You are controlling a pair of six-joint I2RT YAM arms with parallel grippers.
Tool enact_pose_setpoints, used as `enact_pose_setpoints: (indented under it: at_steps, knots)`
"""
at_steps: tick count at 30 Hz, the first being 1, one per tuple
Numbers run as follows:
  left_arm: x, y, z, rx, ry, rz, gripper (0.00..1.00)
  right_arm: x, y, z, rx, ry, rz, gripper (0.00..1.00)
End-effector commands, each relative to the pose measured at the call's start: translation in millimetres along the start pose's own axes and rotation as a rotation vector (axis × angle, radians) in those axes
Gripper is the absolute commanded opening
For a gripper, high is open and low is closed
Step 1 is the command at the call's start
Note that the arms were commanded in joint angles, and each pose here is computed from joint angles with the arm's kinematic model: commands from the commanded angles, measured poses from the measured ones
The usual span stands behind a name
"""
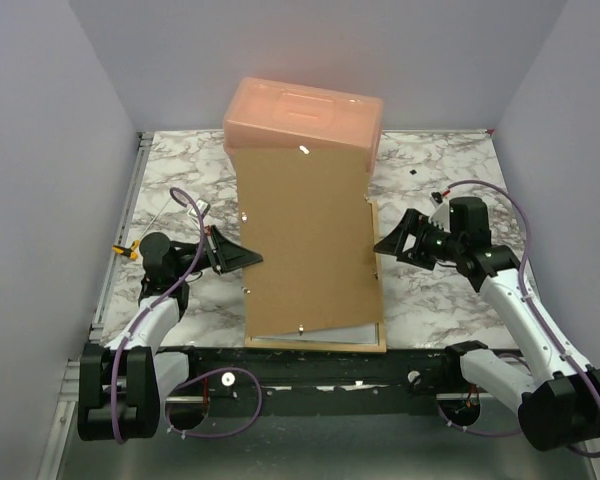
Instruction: Put the photo into the frame
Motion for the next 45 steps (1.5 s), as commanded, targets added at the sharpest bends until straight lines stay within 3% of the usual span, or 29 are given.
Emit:
enact_pose_setpoints:
  at_steps: [1, 9, 13, 20, 32, 45]
  knots:
    - [3, -1, 9, -0.026, -0.038, 0.031, 0.0, -14, -6, -3, -0.019, 0.0, -0.044, 0.86]
    - [3, -1, 9, -0.026, -0.04, 0.025, 0.0, -29, -13, -9, -0.009, -0.007, -0.09, 0.83]
    - [4, -1, 8, -0.027, -0.033, 0.029, 0.0, -43, -20, -13, 0.001, -0.016, -0.143, 0.77]
    - [11, -1, 10, -0.028, -0.002, 0.047, 0.0, -66, -42, -33, 0.089, -0.033, -0.185, 0.73]
    - [31, -5, 9, -0.028, 0.056, 0.083, 0.0, -87, -85, -66, 0.21, -0.078, -0.164, 0.52]
    - [47, -9, 11, -0.028, 0.084, 0.139, 0.0, -117, -93, -89, 0.296, -0.06, -0.29, 0.28]
Point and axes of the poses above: each gripper's point midway between its finger pads, its own y axis back along the fingers, its own x axis along the line the jaws close on, z = x × y, the point moved 2 cm from there along y, back along the fingers, and after that the axes turned 11 degrees about y, right-handed, at the moved point
